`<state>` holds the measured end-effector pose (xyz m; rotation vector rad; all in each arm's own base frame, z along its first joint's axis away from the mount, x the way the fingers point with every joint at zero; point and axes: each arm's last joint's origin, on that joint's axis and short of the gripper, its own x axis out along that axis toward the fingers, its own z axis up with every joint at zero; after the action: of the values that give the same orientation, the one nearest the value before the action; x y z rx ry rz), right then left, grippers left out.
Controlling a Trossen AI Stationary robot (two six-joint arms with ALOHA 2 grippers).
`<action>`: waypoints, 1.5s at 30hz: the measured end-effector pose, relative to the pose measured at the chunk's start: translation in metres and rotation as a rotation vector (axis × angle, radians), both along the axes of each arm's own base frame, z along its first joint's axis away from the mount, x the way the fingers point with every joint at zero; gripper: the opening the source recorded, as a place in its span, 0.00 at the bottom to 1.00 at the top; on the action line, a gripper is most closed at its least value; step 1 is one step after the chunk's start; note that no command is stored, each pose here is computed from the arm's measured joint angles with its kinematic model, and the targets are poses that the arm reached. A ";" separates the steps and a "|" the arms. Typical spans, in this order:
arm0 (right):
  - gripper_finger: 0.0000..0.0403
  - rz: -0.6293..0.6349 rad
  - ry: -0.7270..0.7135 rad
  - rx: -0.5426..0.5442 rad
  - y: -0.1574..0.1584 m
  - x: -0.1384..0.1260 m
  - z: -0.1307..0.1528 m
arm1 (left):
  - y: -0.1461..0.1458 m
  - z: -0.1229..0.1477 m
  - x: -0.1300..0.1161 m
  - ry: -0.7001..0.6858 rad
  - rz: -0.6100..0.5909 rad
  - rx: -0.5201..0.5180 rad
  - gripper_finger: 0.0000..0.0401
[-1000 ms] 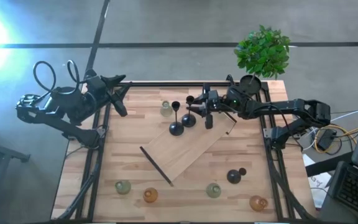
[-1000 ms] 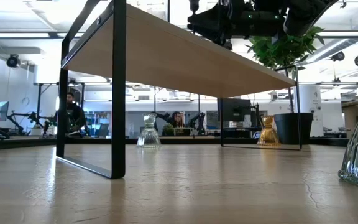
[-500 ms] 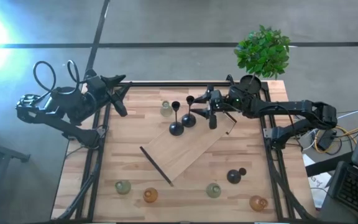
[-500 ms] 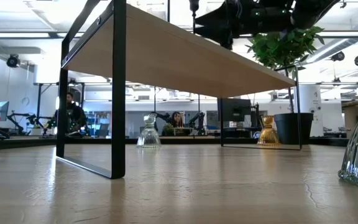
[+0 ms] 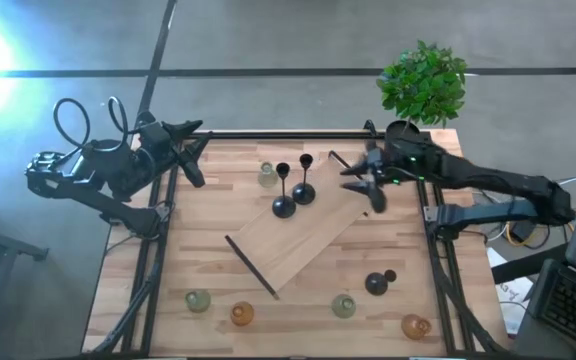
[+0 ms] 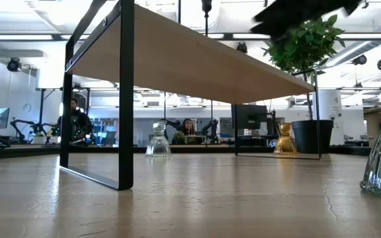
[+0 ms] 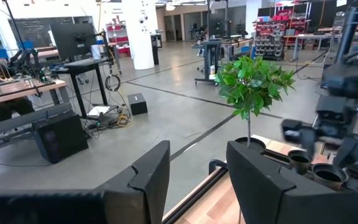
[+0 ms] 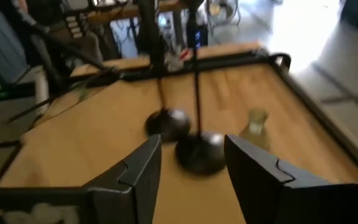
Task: Pick & Place candle stick holders
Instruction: Put the black candle holder on the shelf
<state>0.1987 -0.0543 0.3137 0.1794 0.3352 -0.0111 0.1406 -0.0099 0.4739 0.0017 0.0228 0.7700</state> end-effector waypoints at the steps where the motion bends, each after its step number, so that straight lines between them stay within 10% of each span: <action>1: 0.39 0.006 0.024 0.018 0.005 -0.010 0.005 | 0.000 0.000 0.000 0.000 0.000 0.000 0.41; 12: 0.19 -0.001 0.332 0.200 0.069 -0.077 0.051 | 0.000 0.000 0.000 0.017 0.000 0.017 0.41; 23: 0.15 0.028 0.736 0.272 0.129 -0.090 -0.015 | 0.000 0.000 0.000 0.022 -0.001 0.022 0.41; 45: 0.26 0.113 0.689 0.313 0.176 -0.091 -0.099 | 0.000 0.000 0.000 0.041 -0.002 0.041 0.41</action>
<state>0.1076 0.1219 0.2148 0.4683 1.0357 0.0936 0.1410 -0.0100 0.4737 0.0566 0.0460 0.7683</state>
